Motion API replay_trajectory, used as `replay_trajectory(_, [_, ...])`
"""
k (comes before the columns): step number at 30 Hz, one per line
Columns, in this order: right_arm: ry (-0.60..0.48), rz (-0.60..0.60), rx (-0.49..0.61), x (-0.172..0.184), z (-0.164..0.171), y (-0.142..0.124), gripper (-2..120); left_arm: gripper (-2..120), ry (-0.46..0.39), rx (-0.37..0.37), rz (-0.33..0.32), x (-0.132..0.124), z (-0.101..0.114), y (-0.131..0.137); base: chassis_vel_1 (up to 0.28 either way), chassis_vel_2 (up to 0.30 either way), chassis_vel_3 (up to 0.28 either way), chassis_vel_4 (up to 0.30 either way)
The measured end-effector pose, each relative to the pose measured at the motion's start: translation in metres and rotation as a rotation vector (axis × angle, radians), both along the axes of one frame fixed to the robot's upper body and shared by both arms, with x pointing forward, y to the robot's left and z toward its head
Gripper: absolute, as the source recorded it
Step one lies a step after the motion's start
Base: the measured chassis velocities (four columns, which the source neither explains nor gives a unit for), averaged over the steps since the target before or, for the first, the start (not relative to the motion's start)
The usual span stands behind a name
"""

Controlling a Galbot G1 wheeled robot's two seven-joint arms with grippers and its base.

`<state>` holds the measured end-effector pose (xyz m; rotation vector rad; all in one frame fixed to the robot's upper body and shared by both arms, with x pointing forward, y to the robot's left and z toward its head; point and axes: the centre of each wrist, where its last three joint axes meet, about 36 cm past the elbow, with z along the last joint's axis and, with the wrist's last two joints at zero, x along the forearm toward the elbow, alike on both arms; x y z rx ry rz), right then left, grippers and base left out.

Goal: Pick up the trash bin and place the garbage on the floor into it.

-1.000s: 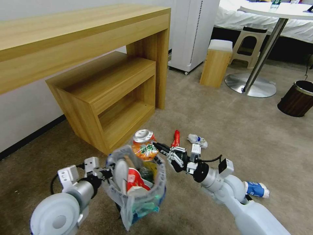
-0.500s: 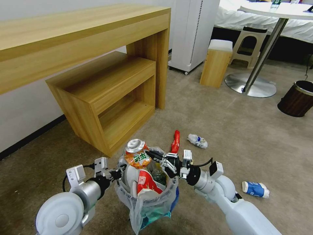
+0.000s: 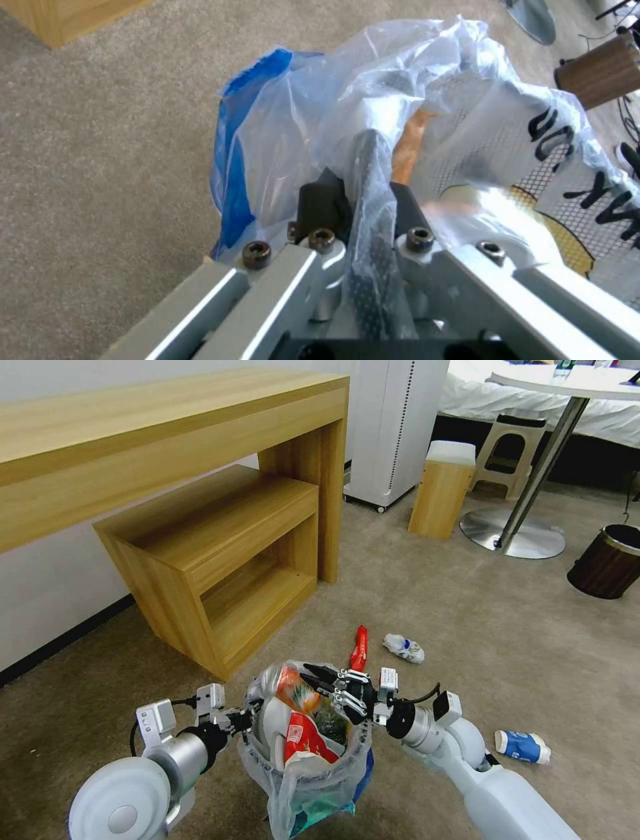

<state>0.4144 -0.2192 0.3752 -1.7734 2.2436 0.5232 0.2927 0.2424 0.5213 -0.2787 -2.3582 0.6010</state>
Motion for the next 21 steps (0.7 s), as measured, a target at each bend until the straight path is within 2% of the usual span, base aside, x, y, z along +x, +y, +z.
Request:
replay_trajectory(1, [0.000, 0.000, 0.000, 0.000, 0.000, 0.000, 37, 2, 0.000, 0.000, 0.000, 0.000, 0.000, 0.000, 0.000, 0.000, 0.000, 0.000])
replay_trajectory(3, [-0.008, -0.002, 0.001, 0.001, 0.001, -0.001, 50, 2, 0.002, 0.004, 0.000, -0.002, 0.001, 0.000, 0.000, 0.000, 0.000, 0.000])
replay_trajectory(4, [-0.008, -0.002, 0.001, 0.001, 0.001, -0.001, 50, 2, 0.002, 0.004, 0.000, -0.002, 0.001, 0.000, 0.000, 0.000, 0.000, 0.000])
replay_trajectory(6, [-0.013, -0.005, 0.001, 0.002, 0.002, -0.002, 60, 2, 0.004, 0.007, 0.000, -0.003, 0.002, 0.000, 0.000, 0.000, 0.000, 0.000])
replay_trajectory(8, [-0.016, -0.006, 0.001, 0.003, 0.003, -0.003, 64, 2, 0.005, 0.009, 0.000, -0.003, 0.002, 0.000, 0.000, 0.000, 0.000, 0.000])
replay_trajectory(10, [-0.020, -0.008, 0.003, 0.003, 0.005, -0.003, 76, 2, 0.007, 0.010, 0.000, -0.004, 0.002, 0.000, 0.000, 0.000, 0.000, 0.000])
replay_trajectory(11, [-0.020, -0.008, 0.003, 0.003, 0.005, -0.003, 76, 2, 0.007, 0.010, 0.000, -0.004, 0.002, 0.000, 0.000, 0.000, 0.000, 0.000])
replay_trajectory(14, [-0.028, -0.012, 0.007, 0.003, 0.007, -0.004, 90, 2, 0.008, 0.014, 0.002, -0.004, 0.002, 0.000, 0.000, 0.000, 0.000, 0.000])
replay_trajectory(15, [-0.028, -0.012, 0.007, 0.003, 0.007, -0.004, 90, 2, 0.008, 0.014, 0.002, -0.004, 0.002, 0.000, 0.000, 0.000, 0.000, 0.000])
replay_trajectory(17, [-0.032, -0.022, 0.015, 0.003, 0.011, -0.006, 98, 2, 0.004, 0.020, 0.009, -0.003, 0.002, 0.001, 0.000, 0.000, 0.000, 0.000])
replay_trajectory(20, [-0.030, -0.064, 0.022, 0.003, 0.016, -0.008, 100, 2, -0.001, 0.029, 0.026, -0.001, 0.001, 0.003, 0.000, 0.000, 0.000, 0.000])
replay_trajectory(21, [-0.013, -0.154, 0.031, 0.002, 0.022, -0.009, 100, 2, -0.008, 0.042, 0.053, 0.002, 0.000, 0.006, 0.000, 0.000, 0.000, 0.000])
